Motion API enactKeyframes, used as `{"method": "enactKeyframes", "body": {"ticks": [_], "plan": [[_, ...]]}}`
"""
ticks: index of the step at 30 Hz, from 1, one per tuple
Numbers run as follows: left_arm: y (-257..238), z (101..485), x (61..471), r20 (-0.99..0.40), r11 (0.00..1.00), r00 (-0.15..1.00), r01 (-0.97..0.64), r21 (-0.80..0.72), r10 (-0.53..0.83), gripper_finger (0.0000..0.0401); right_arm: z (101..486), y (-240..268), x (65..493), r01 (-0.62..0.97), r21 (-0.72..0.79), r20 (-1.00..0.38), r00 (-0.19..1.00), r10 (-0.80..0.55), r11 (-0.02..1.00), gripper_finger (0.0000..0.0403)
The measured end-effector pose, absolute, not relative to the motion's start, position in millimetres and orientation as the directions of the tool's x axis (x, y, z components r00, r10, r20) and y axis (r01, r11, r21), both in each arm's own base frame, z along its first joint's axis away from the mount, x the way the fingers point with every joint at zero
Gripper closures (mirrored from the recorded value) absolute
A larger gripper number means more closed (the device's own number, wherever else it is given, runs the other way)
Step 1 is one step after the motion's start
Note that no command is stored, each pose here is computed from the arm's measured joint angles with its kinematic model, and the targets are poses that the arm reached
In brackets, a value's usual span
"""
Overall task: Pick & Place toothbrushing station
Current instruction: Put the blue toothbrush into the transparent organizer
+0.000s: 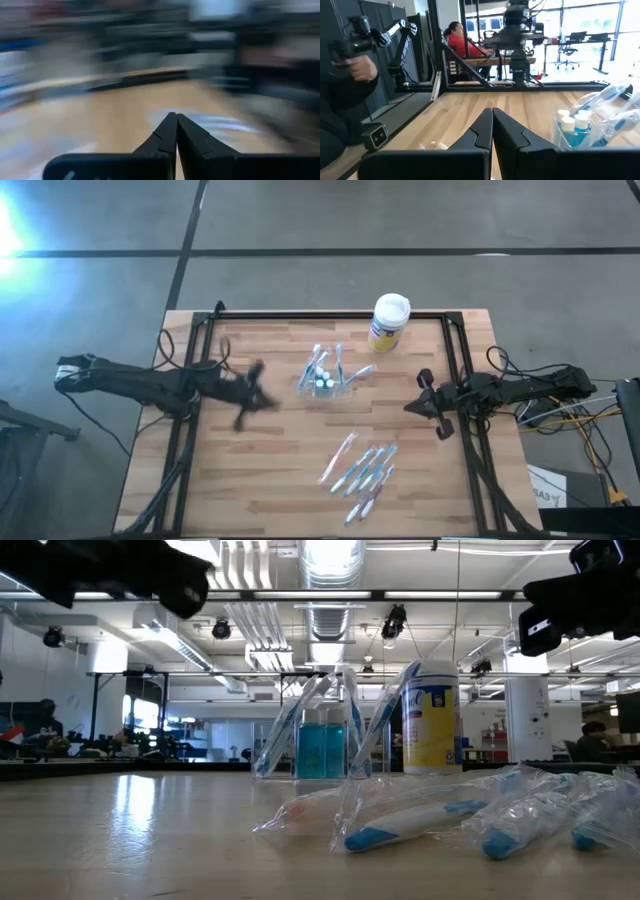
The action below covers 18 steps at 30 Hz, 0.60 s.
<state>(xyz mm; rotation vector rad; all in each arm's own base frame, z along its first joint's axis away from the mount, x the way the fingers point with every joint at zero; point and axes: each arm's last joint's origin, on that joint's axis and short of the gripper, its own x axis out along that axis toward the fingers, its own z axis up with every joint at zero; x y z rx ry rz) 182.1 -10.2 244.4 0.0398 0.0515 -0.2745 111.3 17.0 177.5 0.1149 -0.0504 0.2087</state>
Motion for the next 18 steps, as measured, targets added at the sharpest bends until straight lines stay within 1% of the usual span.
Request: {"method": "enactKeyframes", "body": {"ticks": [1,2,3,4,9,10,11,13,15,16,18], "plan": [[-14.9,244.7,180.5,-0.049,0.896,0.897,0.442,0.042,-0.440,0.0391,177.4,17.0,111.3,-0.211,0.109,0.062,0.977,0.205,0.972,0.0394],[-18.9,245.7,178.6,-0.036,0.818,0.820,0.572,0.054,-0.571,0.0393,177.4,17.0,111.3,-0.211,0.108,0.062,0.977,0.205,0.971,0.0394],[-21.3,247.4,177.3,-0.020,0.769,0.771,0.636,0.067,-0.636,0.0395,177.5,17.0,111.3,-0.211,0.108,0.062,0.977,0.205,0.971,0.0394],[-22.1,249.0,176.5,-0.007,0.757,0.759,0.650,0.073,-0.651,0.0396,177.6,17.0,111.2,-0.211,0.108,0.063,0.977,0.205,0.971,0.0394],[-17.4,249.5,179.9,-0.004,0.871,0.872,0.489,0.038,-0.489,0.0392,177.6,17.0,111.3,-0.211,0.108,0.063,0.977,0.206,0.971,0.0394],[-15.9,249.5,180.7,-0.004,0.899,0.899,0.437,0.031,-0.438,0.0390,177.6,17.0,111.3,-0.211,0.108,0.063,0.977,0.205,0.971,0.0394],[-14.0,249.5,181.5,-0.003,0.929,0.929,0.369,0.013,-0.369,0.0389,177.6,17.1,111.3,-0.212,0.108,0.063,0.977,0.206,0.971,0.0394],[-8.7,248.5,183.1,-0.013,0.982,0.983,0.185,-0.046,-0.186,0.0391,177.6,17.0,111.3,-0.212,0.116,0.063,0.977,0.205,0.970,0.0394],[-3.8,244.7,183.4,-0.048,0.996,0.999,0.013,-0.092,-0.017,0.0396,177.7,17.0,111.2,-0.212,0.125,0.064,0.977,0.205,0.969,0.0394],[-2.2,242.7,183.3,-0.067,0.994,0.997,-0.047,-0.102,0.041,0.0397,177.6,17.1,111.3,-0.213,0.130,0.064,0.976,0.206,0.968,0.0394],[-0.8,240.4,183.1,-0.088,0.989,0.992,-0.096,-0.110,0.086,0.0396,177.5,17.1,111.3,-0.213,0.140,0.063,0.977,0.206,0.967,0.0394]]}}
